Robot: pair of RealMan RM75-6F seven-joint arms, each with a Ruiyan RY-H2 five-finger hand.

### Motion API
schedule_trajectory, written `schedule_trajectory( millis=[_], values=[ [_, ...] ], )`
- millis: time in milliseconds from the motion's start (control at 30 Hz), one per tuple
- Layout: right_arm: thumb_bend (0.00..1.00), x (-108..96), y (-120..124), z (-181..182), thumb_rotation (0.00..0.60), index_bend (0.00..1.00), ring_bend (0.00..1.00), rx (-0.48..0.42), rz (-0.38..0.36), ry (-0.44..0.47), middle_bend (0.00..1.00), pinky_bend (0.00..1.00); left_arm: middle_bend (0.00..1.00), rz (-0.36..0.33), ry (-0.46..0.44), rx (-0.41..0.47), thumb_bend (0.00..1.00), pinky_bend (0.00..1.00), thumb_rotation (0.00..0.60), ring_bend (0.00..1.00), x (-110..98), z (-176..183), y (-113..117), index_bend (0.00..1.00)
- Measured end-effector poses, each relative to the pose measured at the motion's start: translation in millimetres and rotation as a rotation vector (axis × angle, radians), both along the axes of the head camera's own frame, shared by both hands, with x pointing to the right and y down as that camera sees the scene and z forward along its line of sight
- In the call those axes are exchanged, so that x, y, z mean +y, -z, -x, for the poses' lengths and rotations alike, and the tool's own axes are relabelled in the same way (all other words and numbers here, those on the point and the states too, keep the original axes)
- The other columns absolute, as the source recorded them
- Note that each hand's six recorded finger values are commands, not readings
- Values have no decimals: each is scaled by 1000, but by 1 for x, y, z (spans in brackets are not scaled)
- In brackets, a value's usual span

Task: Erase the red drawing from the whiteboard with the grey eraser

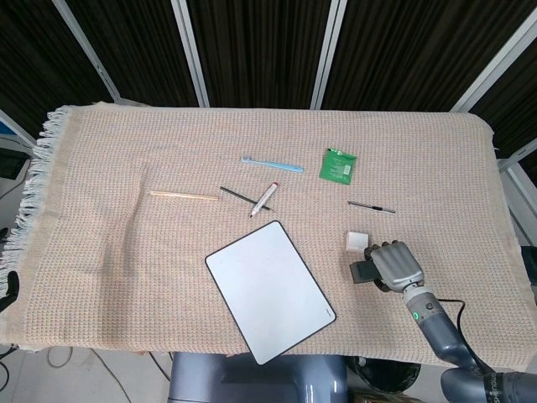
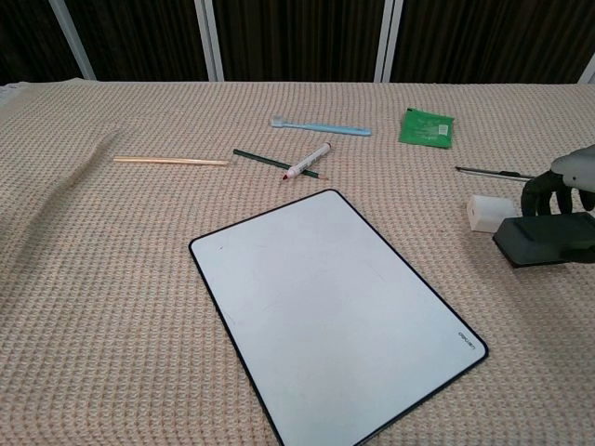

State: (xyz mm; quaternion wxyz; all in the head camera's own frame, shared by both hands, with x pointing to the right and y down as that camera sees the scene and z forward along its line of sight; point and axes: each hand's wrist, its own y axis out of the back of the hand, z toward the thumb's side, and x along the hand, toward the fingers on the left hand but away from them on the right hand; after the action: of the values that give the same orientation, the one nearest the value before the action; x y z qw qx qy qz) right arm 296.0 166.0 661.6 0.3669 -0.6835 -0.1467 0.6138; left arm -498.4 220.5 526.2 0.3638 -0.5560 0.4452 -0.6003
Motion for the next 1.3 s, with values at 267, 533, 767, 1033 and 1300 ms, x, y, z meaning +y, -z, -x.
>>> schedule_trajectory(
  millis=[267,533,767,1033,1300],
  values=[
    [288,5,-18,3,600,380,259,5,5,-31,267,350,3,6,1,2,525,10,600,0,0,0,-1,66],
    [117,5,-17,-2,600,31,3,40,18,-43,18,151,3,6,2,2,526,10,600,0,0,1,-1,66],
    [103,-4,15,-10,600,24,0,19,-43,-86,13,149,2,3,2,1,526,11,600,0,0,0,0,66],
    [102,-9,77,-27,600,23,4,-47,-193,-135,13,148,2,0,-1,2,526,11,600,0,1,-1,0,66],
    [102,16,115,-41,600,20,5,-142,-290,-163,13,147,2,-2,-4,3,525,11,600,0,1,-2,1,66]
  ],
)
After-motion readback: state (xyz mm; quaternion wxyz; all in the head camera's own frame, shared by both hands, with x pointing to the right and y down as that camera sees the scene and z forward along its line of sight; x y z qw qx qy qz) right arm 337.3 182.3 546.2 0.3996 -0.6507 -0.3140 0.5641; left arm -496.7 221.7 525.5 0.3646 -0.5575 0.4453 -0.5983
